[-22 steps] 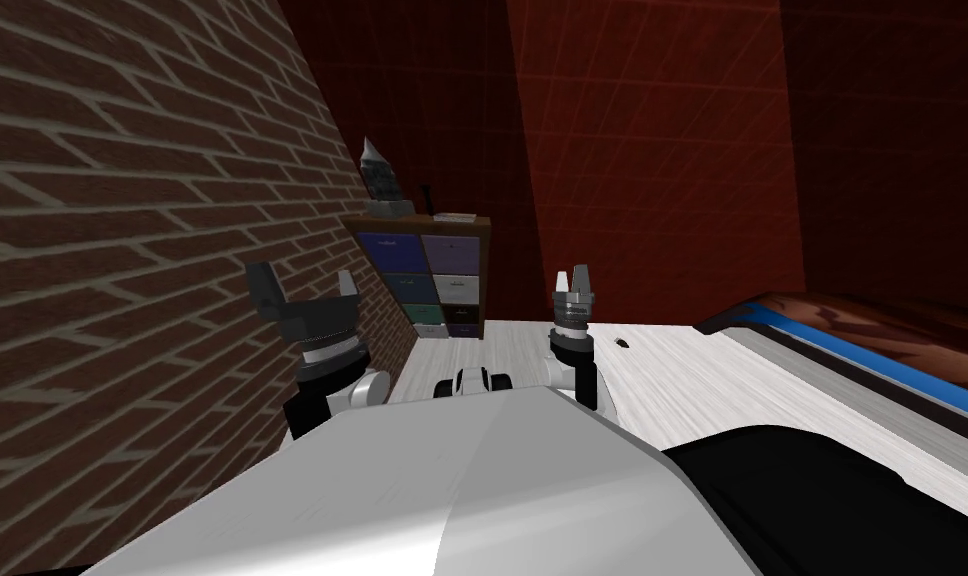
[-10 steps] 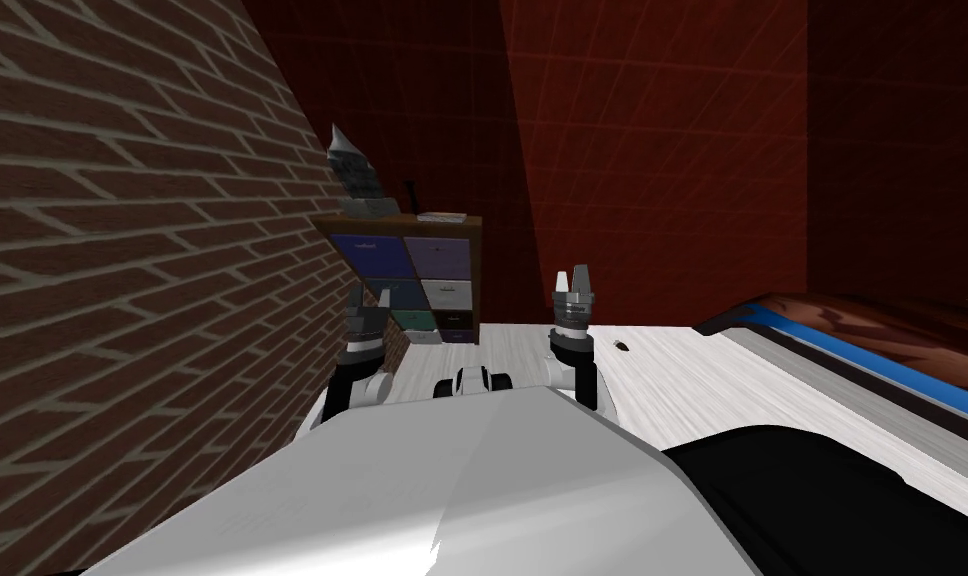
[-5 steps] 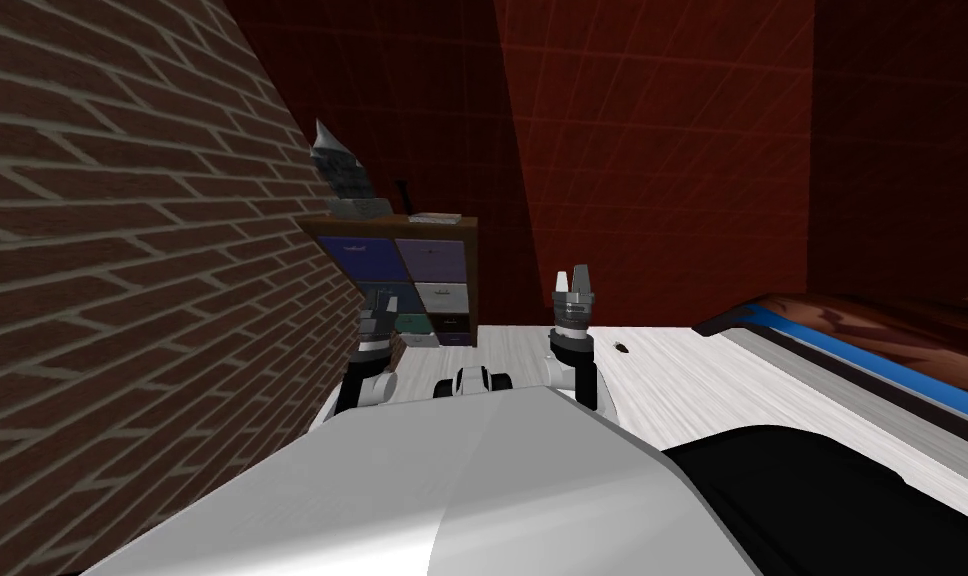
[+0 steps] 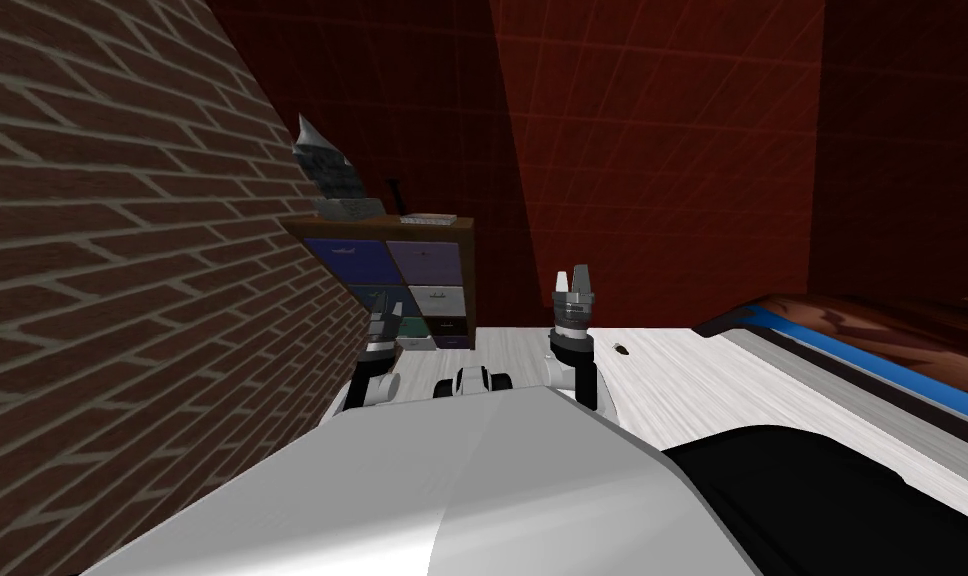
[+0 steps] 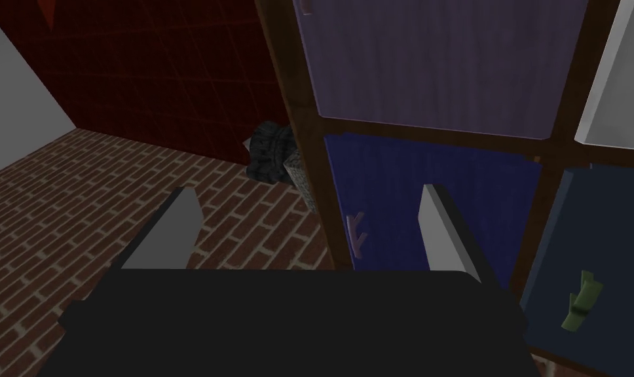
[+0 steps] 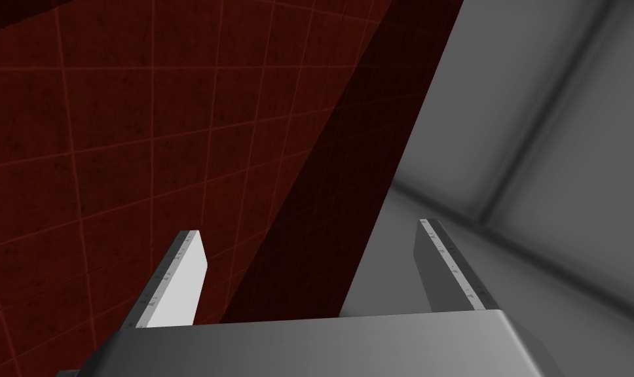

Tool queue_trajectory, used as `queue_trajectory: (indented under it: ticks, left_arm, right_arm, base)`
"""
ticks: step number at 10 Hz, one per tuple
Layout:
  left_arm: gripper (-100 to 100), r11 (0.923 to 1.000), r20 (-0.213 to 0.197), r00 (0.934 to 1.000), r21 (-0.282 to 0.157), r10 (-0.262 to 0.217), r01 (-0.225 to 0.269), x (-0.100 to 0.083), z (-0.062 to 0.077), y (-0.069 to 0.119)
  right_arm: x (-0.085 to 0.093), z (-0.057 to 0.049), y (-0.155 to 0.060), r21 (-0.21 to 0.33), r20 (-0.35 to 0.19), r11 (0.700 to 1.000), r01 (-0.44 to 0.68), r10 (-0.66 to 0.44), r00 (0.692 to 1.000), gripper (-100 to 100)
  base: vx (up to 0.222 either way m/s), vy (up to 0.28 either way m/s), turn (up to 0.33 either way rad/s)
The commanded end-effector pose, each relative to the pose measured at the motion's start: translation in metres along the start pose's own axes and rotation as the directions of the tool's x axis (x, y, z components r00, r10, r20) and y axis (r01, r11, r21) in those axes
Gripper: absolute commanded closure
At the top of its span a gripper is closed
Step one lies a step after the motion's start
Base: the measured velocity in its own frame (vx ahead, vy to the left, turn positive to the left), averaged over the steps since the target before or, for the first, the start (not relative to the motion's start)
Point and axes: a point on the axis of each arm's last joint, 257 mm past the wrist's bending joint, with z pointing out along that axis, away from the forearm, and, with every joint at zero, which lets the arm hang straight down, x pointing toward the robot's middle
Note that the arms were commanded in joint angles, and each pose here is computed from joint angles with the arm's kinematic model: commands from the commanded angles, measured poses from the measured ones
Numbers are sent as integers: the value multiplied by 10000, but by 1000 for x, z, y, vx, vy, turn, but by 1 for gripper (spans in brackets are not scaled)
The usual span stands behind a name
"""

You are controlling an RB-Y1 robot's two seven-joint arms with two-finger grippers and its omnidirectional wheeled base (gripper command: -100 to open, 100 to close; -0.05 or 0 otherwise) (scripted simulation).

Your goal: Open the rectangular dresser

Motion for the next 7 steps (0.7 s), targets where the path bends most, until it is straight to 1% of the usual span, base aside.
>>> queue_trajectory:
  ticks: [1, 4, 7]
  left_arm:
    - [-100, 9989, -18, 10000, -471, 47, -48, -1, -6, 23]
    - [-100, 9946, -40, 9999, -1034, 97, -100, 0, -13, 51]
    - [-100, 9864, -50, 9999, -1635, 128, -134, 0, -23, 80]
  right_arm:
    - [0, 0, 0, 0, 0, 10000, 0, 0, 10000, 0]
    - [0, 0, 0, 0, 0, 10000, 0, 0, 10000, 0]
    - [0, 0, 0, 0, 0, 10000, 0, 0, 10000, 0]
  base:
    - [51, -37, -12]
    - [57, -45, -13]
    - [68, -41, -15]
